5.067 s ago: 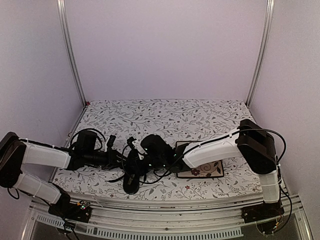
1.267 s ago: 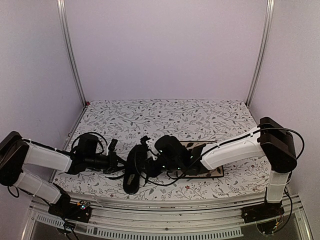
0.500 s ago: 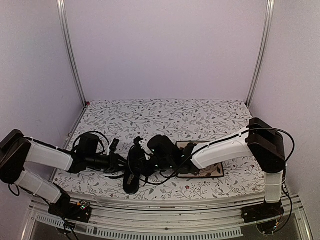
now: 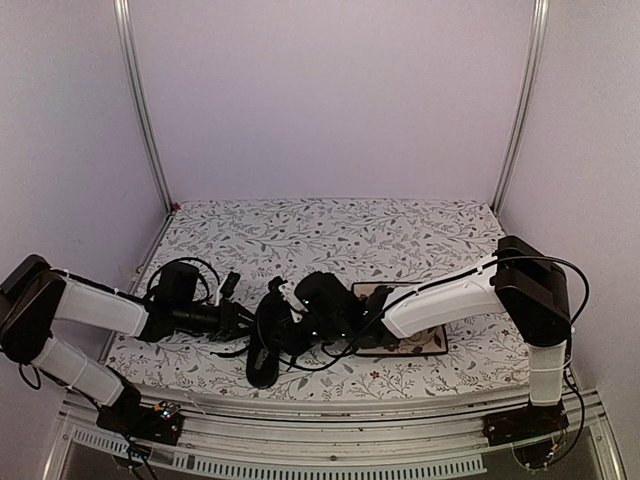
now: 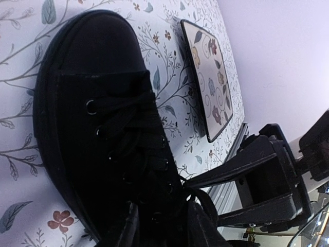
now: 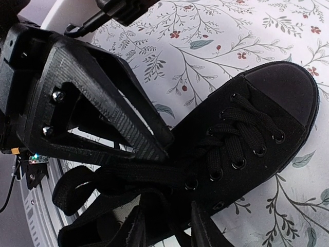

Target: Tie the shoes

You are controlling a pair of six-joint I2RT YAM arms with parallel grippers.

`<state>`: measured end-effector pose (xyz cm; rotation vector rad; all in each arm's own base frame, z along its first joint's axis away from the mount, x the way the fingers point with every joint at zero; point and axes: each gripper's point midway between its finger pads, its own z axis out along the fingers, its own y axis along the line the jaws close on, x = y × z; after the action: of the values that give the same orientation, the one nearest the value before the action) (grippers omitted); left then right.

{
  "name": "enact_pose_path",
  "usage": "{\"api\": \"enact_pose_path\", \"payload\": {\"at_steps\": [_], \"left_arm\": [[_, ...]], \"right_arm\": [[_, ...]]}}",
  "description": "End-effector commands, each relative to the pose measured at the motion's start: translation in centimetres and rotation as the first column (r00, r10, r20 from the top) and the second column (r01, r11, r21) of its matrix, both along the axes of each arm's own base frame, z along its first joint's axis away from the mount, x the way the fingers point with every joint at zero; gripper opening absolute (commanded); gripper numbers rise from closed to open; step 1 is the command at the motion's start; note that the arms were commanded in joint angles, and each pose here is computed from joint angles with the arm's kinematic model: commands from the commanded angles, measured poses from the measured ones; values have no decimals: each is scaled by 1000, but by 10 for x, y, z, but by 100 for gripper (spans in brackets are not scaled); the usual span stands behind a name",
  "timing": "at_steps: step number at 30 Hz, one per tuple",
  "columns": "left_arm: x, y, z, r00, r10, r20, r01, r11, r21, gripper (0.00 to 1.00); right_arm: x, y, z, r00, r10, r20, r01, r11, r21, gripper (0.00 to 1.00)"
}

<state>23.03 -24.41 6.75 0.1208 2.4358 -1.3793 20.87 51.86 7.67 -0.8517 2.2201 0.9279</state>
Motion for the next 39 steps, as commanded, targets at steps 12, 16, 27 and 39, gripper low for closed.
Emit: {"api": "enact_pose_path", "payload": {"at_steps": [12,16,27,39], "left_arm": [[9,-5,8,998,-45,44,46,998,-30,33],[7,-6,10,997,-56,46,58,998,-39,32],[6,-7,14,995,-70,68,73,996,-50,35],[6,-7,14,994,-80,79,84,995,-51,32]], "right_arm": [[4,0,7,1000,-13,3,13,1000,10,3],[5,2,19,1000,-5,29,4,999,35,2],[1,16,24,998,44,40,-46,997,60,2],[1,23,20,998,56,41,-58,997,58,2]]}}
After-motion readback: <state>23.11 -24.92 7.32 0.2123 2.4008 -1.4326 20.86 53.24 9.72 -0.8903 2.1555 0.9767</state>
